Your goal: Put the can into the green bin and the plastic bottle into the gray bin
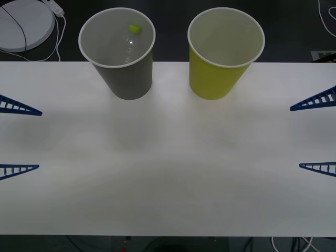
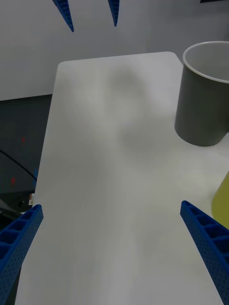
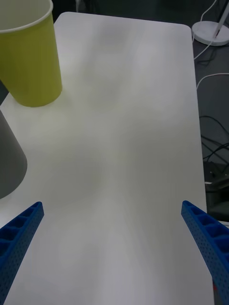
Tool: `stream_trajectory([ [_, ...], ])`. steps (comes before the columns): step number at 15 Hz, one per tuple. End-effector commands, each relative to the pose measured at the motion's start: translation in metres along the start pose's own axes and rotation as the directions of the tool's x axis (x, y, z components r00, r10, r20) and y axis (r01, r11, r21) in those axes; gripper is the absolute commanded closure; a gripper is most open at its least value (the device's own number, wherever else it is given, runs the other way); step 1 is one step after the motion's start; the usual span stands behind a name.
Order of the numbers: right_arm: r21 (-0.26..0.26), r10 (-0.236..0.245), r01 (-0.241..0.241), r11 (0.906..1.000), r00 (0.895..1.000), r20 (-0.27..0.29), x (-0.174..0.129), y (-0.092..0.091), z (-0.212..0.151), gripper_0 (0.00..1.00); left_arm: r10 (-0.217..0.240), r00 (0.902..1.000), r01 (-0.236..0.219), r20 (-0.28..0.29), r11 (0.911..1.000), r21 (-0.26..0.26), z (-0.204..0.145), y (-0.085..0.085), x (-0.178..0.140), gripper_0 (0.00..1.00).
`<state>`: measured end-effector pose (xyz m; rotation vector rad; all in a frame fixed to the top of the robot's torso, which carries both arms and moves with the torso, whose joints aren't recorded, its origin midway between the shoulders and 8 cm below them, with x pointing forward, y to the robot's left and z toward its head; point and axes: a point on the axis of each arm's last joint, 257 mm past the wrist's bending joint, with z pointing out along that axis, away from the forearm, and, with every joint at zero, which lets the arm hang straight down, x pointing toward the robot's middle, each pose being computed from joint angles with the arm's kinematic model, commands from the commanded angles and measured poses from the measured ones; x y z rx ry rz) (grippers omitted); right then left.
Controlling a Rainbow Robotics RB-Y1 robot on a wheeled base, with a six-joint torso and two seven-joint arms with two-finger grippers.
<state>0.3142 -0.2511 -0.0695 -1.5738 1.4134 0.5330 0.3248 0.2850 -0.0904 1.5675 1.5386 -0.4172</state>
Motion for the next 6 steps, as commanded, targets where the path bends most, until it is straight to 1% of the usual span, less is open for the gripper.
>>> stream_trajectory([
  [1, 0.0, 0.0, 0.0, 1.0, 1.0, 0.0, 0.0, 0.0, 0.0, 0.0, 0.002, 1.0, -0.002, 0.002, 1.0, 0.002, 0.0001, -0.0011, 0.0, 0.0],
  [6, 0.0, 0.0, 0.0, 1.0, 1.0, 0.0, 0.0, 0.0, 0.0, 0.0, -0.008, 0.9999, 0.008, 0.013, 1.0, 0.001, 0.0003, -0.0015, -0.0012, 0.0],
])
